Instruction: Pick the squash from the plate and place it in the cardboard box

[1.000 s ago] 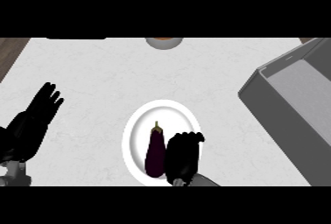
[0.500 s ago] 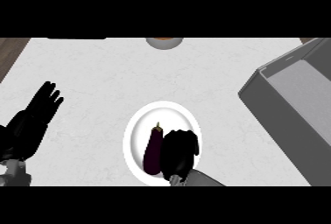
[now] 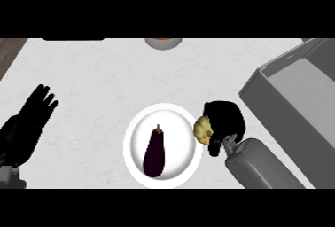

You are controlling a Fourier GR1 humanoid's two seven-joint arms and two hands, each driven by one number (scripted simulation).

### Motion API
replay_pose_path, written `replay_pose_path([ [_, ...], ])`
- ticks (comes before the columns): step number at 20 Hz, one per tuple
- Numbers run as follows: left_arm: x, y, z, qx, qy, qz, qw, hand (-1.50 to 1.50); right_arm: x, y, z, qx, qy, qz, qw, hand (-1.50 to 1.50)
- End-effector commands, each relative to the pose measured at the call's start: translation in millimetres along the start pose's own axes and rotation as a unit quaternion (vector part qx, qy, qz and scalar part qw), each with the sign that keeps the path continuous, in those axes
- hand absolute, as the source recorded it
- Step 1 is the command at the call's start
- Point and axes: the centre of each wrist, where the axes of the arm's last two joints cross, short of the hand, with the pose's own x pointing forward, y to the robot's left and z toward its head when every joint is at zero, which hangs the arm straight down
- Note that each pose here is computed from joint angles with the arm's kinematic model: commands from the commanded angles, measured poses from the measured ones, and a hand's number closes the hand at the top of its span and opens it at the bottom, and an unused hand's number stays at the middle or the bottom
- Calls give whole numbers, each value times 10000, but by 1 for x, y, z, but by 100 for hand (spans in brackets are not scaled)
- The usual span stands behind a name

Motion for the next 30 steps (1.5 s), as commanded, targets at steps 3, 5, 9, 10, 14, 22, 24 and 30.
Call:
replay_pose_path([
  [3, -3, -7, -3, -74, -17, -36, 10000, 0, -64, -31, -16, -599, -101, -449, 9971, 150],
  [5, -3, -11, -6, -69, 41, -8, 10000, 0, -40, -51, -7, -886, -260, -579, 9940, 150],
  [9, -3, 0, 5, 18, 6, 55, 10000, 0, -46, -59, 32, -1462, -457, -566, 9866, 150],
  [10, -3, -9, -1, -70, 3, -9, 10000, 0, -32, -87, 34, -1758, -480, -669, 9810, 150],
  [14, 12, 2, 4, -20, 13, -69, 10000, 0, -28, -131, 84, -2527, -402, -889, 9626, 150],
  [22, 13, -9, -4, -92, 15, -39, 9999, 0, -47, -188, 95, -3457, 717, -1248, 9272, 150],
  [24, 12, 10, -1, -68, 18, -25, 10000, 0, -70, -180, 116, -3504, 938, -1204, 9241, 150],
  [30, -13, -6, 1, -95, 75, 3, 9999, 0, -125, -194, 82, -3498, 1177, -1201, 9216, 150],
])
